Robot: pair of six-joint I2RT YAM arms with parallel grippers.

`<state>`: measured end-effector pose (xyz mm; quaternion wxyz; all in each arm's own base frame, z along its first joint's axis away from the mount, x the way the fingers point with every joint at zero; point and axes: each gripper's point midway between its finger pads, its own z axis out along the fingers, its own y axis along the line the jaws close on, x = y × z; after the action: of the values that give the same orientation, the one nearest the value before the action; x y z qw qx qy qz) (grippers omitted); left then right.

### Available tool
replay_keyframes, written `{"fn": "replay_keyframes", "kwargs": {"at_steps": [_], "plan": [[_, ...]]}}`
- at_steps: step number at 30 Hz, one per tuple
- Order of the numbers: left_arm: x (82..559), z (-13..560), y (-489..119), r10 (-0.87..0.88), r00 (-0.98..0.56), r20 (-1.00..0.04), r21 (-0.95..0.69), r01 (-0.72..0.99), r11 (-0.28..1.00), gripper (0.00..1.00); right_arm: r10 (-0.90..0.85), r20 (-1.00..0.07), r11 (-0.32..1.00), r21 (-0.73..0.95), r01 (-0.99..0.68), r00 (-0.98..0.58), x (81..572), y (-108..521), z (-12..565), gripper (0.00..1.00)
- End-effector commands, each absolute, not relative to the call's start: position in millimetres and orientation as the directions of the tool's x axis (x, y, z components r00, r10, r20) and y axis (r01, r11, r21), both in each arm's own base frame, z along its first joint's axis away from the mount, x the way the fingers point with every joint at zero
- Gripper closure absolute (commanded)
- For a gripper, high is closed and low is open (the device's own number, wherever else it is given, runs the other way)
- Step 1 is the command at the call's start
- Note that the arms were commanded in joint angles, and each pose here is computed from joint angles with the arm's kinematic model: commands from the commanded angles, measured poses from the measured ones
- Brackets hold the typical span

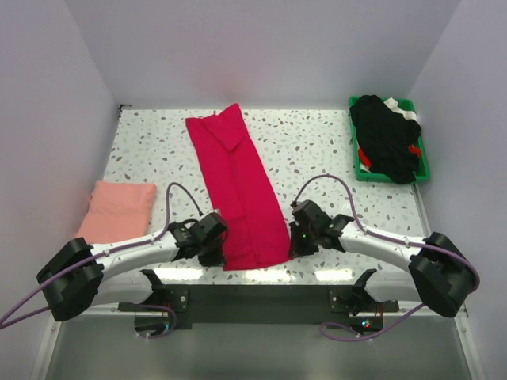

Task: Fold and stack the t-shirts
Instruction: Fold the tshirt

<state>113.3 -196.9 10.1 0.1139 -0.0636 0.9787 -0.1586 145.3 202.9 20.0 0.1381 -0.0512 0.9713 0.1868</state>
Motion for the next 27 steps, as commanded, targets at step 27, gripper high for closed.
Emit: {"fn": "replay_keyframes", "kwargs": {"at_steps": [27], "plan": [[137,75,-212,-0.111,-0.946,-0.304,-0.355,0.004,0.935,0.93,-0.087,-0.506,0.918,0.294,-0.266,-0.858,173,235,105,1.00]]}}
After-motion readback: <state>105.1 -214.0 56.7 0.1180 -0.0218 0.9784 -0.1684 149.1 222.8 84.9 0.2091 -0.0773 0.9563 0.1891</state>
